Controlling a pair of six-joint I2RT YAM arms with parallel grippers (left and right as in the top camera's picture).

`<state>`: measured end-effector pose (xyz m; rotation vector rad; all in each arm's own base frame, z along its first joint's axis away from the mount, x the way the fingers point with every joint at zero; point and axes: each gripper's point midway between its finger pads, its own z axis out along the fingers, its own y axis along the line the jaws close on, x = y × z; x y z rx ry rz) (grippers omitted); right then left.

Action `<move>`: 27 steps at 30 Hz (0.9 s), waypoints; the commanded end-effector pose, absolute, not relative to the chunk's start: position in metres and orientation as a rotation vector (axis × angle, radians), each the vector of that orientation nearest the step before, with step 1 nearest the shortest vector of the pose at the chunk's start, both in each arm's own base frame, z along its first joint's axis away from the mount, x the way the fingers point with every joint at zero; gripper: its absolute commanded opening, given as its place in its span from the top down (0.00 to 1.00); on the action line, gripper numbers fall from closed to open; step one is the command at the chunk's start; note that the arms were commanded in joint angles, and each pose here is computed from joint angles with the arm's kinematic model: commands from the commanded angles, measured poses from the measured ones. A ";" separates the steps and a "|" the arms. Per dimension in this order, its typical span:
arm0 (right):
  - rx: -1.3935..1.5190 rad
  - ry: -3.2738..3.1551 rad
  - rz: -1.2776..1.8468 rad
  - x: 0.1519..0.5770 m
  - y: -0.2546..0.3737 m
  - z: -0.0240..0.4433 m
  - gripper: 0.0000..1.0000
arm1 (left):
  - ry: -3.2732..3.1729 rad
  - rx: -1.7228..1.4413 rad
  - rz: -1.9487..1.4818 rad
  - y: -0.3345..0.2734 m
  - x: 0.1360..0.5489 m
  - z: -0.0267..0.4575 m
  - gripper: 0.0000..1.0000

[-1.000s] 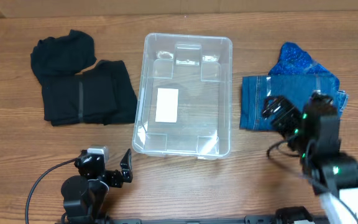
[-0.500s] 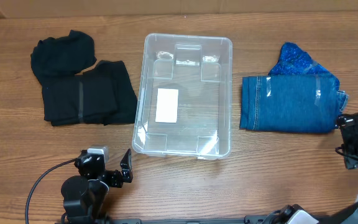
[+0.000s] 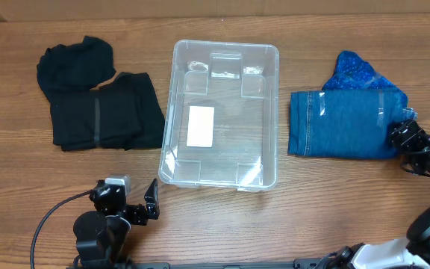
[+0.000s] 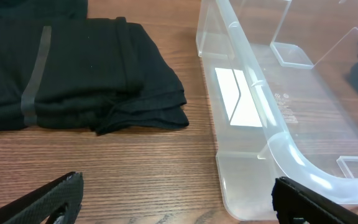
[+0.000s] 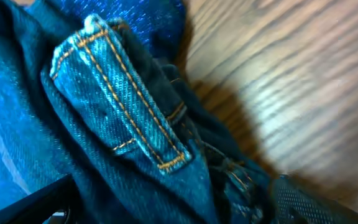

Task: Pack container
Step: 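Reach the right gripper to the folded blue jeans and grasp them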

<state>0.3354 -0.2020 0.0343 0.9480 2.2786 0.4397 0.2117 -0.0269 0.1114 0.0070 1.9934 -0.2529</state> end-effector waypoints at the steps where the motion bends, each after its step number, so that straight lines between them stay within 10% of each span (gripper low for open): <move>1: 0.817 2.344 0.521 0.345 -0.180 0.018 0.00 | 1.989 -0.011 -0.259 -0.026 0.212 0.112 0.00; 8: 0.718 2.468 0.534 0.355 -0.143 -0.011 0.03 | 1.990 -0.011 -0.259 -0.026 0.212 0.112 0.00; 13: 0.737 2.498 0.530 0.352 -0.141 -0.023 0.96 | 1.990 -0.012 -0.259 -0.026 0.212 0.112 0.00; 27: 0.614 2.161 0.901 0.406 -0.123 0.155 0.96 | 1.990 -0.011 -0.259 -0.026 0.212 0.112 0.00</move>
